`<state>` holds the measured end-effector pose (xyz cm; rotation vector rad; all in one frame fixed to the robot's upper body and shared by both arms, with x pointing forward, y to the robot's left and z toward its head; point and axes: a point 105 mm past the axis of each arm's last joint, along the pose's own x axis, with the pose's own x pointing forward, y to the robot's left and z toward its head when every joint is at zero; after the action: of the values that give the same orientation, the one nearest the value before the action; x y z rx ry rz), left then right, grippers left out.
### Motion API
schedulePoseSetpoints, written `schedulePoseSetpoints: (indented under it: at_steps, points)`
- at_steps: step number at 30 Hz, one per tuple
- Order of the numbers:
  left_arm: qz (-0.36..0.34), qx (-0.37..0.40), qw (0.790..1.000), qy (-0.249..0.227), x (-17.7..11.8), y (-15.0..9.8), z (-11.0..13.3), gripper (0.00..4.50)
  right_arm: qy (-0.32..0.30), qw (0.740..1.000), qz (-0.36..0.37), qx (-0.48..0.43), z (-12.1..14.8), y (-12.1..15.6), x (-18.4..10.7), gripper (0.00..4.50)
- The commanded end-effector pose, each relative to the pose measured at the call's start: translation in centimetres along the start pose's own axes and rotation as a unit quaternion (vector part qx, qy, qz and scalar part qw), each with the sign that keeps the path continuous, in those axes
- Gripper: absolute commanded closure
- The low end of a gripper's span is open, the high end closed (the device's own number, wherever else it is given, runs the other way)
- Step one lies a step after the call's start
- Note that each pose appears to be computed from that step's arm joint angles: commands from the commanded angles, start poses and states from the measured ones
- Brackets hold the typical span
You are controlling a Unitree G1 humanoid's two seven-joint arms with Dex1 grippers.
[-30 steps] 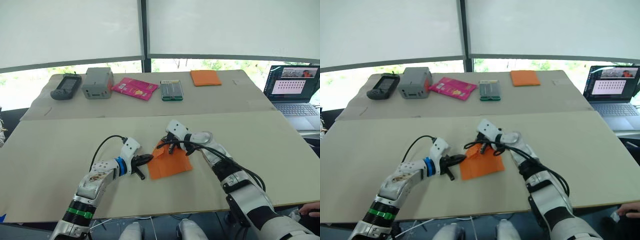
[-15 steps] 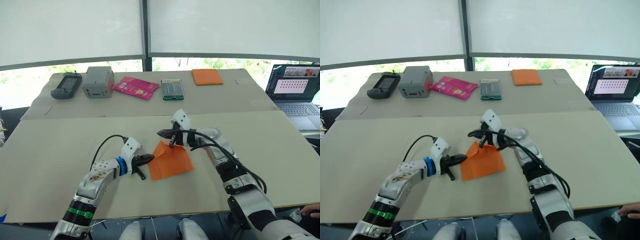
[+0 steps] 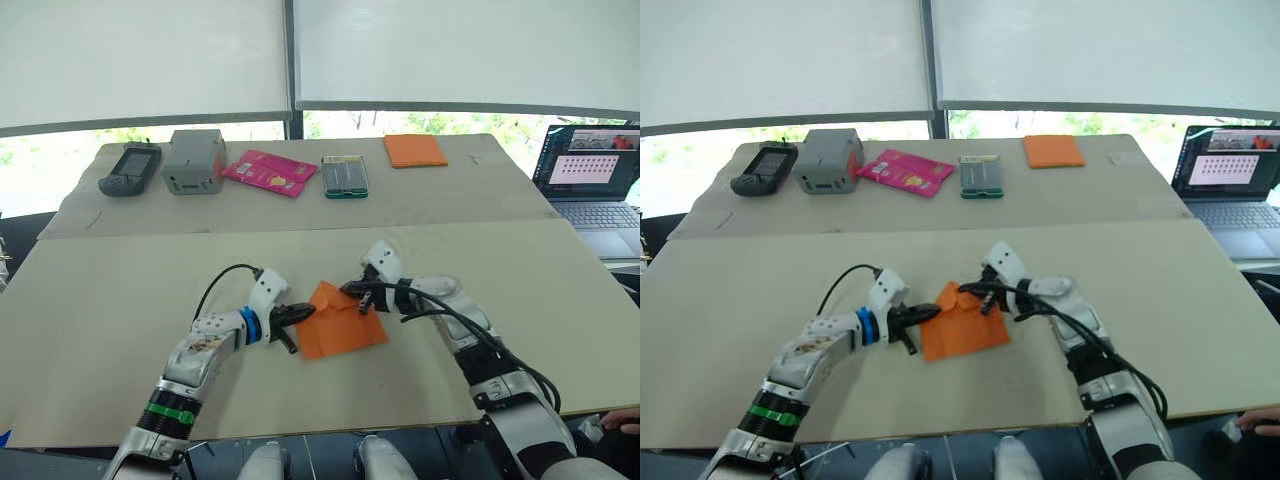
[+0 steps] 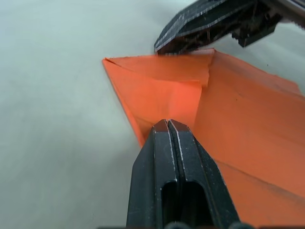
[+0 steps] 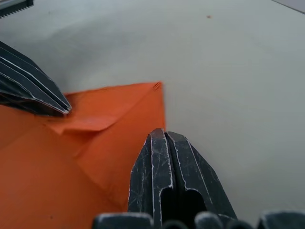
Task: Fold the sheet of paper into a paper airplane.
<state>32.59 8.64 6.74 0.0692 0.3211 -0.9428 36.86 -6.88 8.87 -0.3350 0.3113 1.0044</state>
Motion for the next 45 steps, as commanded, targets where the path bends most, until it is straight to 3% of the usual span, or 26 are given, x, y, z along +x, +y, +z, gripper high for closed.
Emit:
schedulePoseSetpoints:
  at_steps: [1,11,24,31,37,39,42,45]
  points:
    - [-0.003,-0.015,0.999,0.033,0.6,0.0,-1.9,4.48,0.025,1.000,0.011,-0.007,-1.2,1.2,0.7,4.50]
    - [-0.020,-0.013,1.000,-0.003,2.6,-0.3,0.0,4.48,0.029,0.999,-0.032,-0.027,-1.7,0.0,0.1,4.50]
    - [-0.053,-0.010,0.999,-0.007,4.4,-1.8,0.0,4.48,0.034,0.998,-0.045,-0.039,-1.4,-0.5,-0.7,4.50]
    - [-0.054,-0.035,0.996,-0.060,4.5,-1.6,1.9,4.48,0.046,0.996,-0.049,-0.053,-1.7,-0.4,-0.9,4.50]
    - [-0.071,-0.011,0.997,-0.015,4.7,-2.3,0.2,4.48,0.041,0.996,-0.059,-0.058,-1.3,-0.9,-1.3,4.50]
    - [-0.064,0.009,0.998,0.021,4.8,-2.2,-1.1,4.48,0.027,0.995,-0.071,-0.059,-0.2,-1.5,-2.0,4.50]
    - [-0.060,0.020,0.997,0.045,4.9,-2.3,-2.2,4.48,0.007,0.995,-0.082,-0.049,1.1,-2.3,-3.3,4.50]
    - [-0.061,0.017,0.997,0.048,5.1,-2.5,-2.4,4.48,0.035,0.992,-0.100,-0.064,0.2,-4.1,-6.6,4.50]
